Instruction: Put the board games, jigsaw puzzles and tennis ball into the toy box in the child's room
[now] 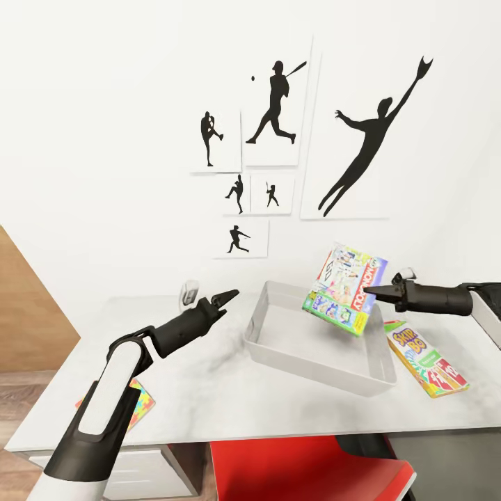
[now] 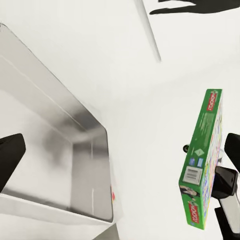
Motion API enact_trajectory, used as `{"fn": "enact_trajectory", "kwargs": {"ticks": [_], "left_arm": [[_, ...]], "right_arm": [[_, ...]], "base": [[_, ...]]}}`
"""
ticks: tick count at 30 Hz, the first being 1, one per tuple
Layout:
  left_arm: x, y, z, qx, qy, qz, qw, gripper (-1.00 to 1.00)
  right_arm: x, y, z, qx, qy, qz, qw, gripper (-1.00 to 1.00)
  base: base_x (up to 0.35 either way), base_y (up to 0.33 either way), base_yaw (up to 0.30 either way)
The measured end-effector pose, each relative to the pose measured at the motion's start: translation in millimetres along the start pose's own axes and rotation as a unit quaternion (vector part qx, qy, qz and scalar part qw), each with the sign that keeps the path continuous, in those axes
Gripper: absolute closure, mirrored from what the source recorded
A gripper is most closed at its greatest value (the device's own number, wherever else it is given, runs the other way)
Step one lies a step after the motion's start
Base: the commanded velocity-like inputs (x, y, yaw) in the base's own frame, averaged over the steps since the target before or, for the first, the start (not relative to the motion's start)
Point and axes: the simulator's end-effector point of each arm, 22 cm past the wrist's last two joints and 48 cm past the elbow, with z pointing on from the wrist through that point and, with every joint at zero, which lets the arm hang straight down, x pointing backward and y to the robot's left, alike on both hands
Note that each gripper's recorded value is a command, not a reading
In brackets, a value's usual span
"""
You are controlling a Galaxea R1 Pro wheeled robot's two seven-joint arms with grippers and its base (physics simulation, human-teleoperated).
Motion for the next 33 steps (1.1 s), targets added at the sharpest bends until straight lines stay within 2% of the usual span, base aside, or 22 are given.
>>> {"fn": "enact_trajectory", "kwargs": {"ticks": [9, 13, 24, 33], "left_arm": [[0.3, 2.2, 0.1, -0.003, 0.000, -0.001, 1.0000, -1.00], [0.4, 2.9, 0.2, -0.004, 0.000, -0.002, 1.0000, -1.00], [0.2, 3.0, 0.5, -0.004, 0.001, -0.002, 1.0000, -1.00], [0.8, 1.3, 1.1, -0.002, 0.000, -0.004, 1.0000, -1.00]], "right_arm": [[23.8, -11.0, 36.5, 0.009, 0.086, 0.024, 0.9959, 1.00], [23.0, -18.5, 43.4, 0.019, 0.101, 0.037, 0.9940, 1.00], [2.8, -36.4, 68.8, 0.023, 0.082, 0.091, 0.9922, 1.00], [-19.7, -33.3, 76.4, 0.023, 0.066, 0.101, 0.9925, 1.00]], "base": [[0.000, 0.000, 0.000], [0.000, 0.000, 0.000], [0.000, 0.000, 0.000], [0.000, 0.000, 0.000]]}}
